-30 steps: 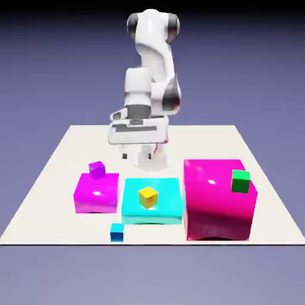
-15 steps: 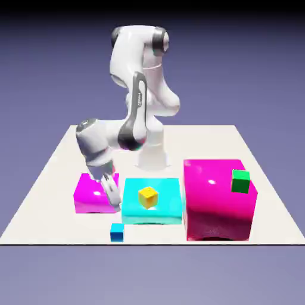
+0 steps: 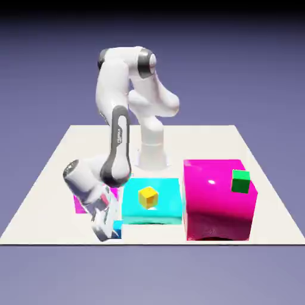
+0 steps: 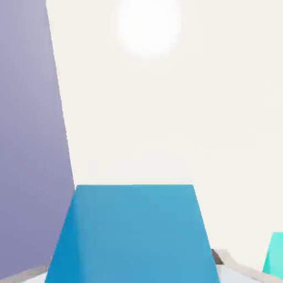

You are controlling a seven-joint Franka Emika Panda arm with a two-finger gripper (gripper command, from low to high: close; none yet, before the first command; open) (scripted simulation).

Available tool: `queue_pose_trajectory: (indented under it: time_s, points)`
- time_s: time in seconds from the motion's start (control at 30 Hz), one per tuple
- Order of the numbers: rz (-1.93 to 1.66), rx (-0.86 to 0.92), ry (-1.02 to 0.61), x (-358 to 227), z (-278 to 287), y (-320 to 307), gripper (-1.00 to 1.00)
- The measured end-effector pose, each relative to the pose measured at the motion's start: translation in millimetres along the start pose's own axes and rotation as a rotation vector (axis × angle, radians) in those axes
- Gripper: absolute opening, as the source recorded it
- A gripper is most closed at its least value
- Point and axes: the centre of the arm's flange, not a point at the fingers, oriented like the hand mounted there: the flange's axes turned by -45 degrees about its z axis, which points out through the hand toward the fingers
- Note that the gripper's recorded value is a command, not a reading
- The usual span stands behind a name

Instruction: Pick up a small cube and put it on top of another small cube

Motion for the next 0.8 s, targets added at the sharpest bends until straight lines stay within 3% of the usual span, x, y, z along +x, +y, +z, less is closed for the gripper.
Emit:
queue_pose_trajectory:
  time_s: [0.27,0.5,0.6,0.73,0.77,0.8]
  points:
    - [-0.408,-0.210,0.084,6.2,-101.2,87.7,-1.00]
    - [-0.703,-0.369,0.025,6.8,-162.2,187.0,-1.00]
    - [-0.778,-0.403,-0.006,4.6,-170.0,210.2,-1.00]
    - [-0.778,-0.402,-0.007,19.6,-112.2,225.8,-1.00]
    - [-0.778,-0.402,-0.006,20.9,-106.1,228.1,1.00]
    - [-0.778,-0.405,-0.005,21.0,-106.2,228.2,1.00]
